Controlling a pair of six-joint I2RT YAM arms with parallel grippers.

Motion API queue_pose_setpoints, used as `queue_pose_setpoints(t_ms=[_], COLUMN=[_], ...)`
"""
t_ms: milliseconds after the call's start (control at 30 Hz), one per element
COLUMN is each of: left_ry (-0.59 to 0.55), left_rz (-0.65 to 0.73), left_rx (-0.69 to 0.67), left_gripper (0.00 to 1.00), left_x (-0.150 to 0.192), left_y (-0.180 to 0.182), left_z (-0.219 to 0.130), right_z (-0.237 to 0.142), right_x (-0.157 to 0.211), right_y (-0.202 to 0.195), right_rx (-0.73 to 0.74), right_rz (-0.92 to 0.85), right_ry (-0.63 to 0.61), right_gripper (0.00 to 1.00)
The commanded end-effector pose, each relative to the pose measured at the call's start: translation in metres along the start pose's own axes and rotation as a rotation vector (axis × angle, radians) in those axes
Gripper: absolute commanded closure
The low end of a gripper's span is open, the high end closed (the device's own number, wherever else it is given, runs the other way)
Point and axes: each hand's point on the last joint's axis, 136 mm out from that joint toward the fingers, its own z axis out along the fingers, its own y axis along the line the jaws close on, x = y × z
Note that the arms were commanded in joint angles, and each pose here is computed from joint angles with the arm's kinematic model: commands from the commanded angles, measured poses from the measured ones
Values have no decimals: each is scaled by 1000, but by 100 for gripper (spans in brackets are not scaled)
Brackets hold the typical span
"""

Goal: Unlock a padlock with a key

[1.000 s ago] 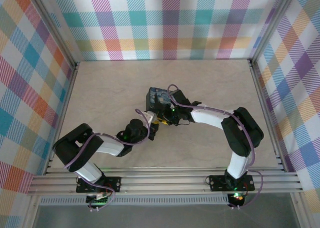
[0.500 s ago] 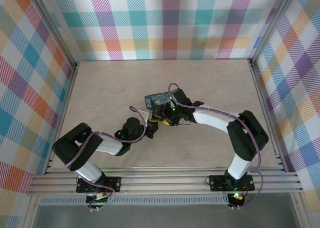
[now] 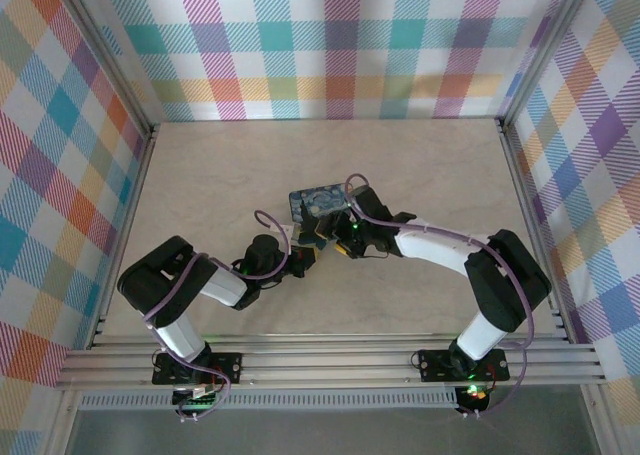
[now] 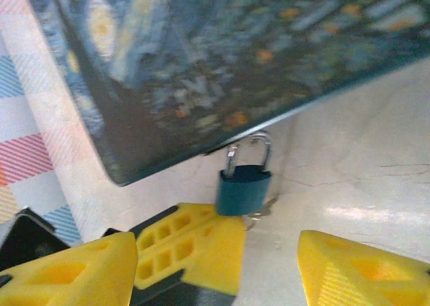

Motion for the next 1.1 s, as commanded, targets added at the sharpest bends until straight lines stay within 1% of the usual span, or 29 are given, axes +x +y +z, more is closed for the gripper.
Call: queue_pose_setpoints(t_ms=[0,167,367,467,800,1067], left_ry=[-34,-22,-13,-14,-11,13], left_rz=[-66,-165,-211,-233,-252,-213], left_rx=[59,108,143,157,182,201], left_gripper=[100,100,100,100,100,100], left_x=[-12,-14,-17,-22,-32,-33], left_y=[-8,-11,-14,-16,-21,-28], left_z=[3,8,9,7,4,1], right_z=[-3,12,31,35,37,44], right_x=[-3,0,4,3,4,2], right_y=[3,-1,-4,-5,-14,-18], right_rx=[-43,-72,-86,-78,-28,-5], right_rz=[17,37,55,52,39,23], right_ry=[-48,-30,-3,-3,-7,-12], right_gripper=[37,38,38,38,38,40])
